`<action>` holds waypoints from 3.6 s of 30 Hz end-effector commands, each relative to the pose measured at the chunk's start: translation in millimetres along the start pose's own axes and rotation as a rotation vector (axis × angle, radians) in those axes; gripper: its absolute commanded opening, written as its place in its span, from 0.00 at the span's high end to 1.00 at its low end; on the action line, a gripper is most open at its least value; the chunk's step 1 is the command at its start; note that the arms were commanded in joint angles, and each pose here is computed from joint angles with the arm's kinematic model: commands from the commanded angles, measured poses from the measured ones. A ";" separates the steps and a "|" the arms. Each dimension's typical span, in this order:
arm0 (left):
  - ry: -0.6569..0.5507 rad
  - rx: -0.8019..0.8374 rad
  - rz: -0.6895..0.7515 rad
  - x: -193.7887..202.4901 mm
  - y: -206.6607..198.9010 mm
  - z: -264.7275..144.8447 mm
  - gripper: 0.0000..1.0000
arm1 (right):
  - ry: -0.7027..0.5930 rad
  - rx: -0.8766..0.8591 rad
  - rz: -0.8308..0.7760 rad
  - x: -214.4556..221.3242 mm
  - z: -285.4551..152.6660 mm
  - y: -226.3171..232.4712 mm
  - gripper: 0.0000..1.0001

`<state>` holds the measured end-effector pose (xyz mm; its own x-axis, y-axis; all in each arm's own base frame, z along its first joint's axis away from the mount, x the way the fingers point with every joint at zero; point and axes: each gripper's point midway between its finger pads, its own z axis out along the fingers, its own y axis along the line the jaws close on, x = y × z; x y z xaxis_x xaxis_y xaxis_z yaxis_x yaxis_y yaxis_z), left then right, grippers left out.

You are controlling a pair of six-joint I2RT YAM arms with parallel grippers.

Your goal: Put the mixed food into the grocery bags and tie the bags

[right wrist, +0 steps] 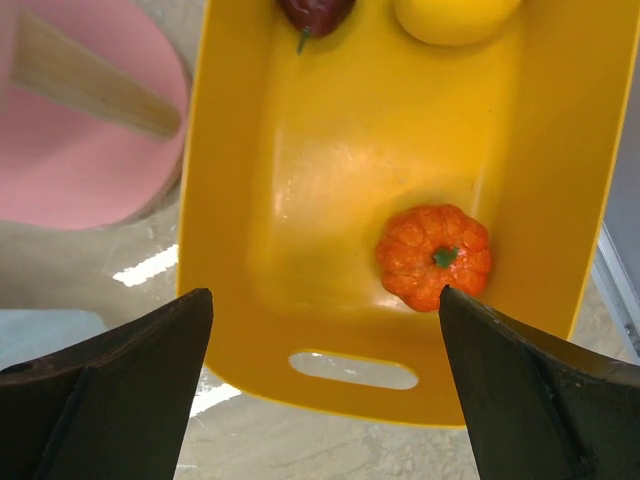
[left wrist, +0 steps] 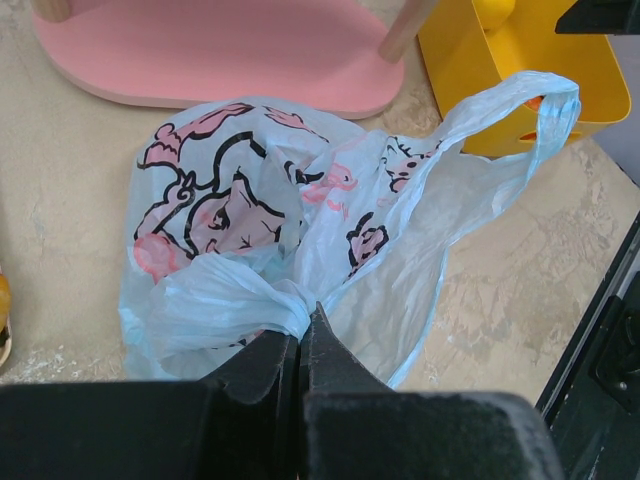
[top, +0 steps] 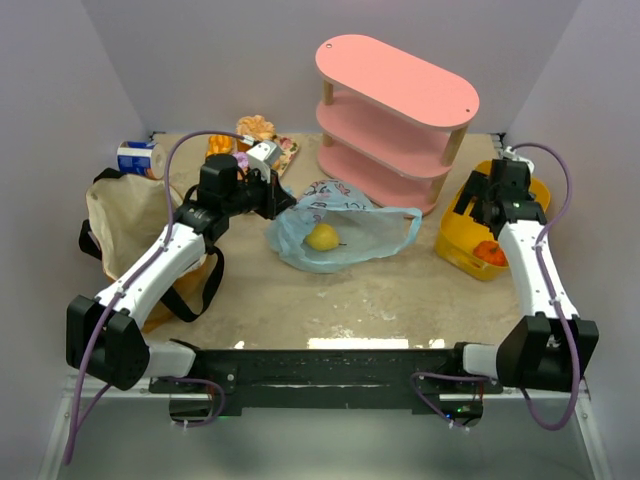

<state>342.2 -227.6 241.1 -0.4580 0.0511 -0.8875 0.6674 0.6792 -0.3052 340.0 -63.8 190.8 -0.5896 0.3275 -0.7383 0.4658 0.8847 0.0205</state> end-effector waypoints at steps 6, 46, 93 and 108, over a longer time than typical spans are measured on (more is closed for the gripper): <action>-0.070 0.019 0.044 -25.4 -10.0 -8.3 1.00 | 0.093 0.014 0.005 24.9 39.2 -21.8 0.01; -0.090 0.008 0.060 -32.3 -11.7 -14.7 1.00 | 0.126 -0.144 0.210 48.3 59.7 -16.2 0.72; -0.023 -0.045 0.103 -10.3 -8.5 0.9 1.00 | -0.082 -1.055 -0.109 80.2 -163.7 218.8 1.00; -0.017 -0.019 0.105 -7.5 -17.7 4.9 1.00 | 0.017 -0.876 -0.115 103.5 -78.4 274.7 1.00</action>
<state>335.8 -235.3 237.1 -0.4211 0.1166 -0.8995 0.6723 0.7058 -0.2232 315.6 229.8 147.3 -0.6988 0.1492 -0.6996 -0.2833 0.8403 0.4622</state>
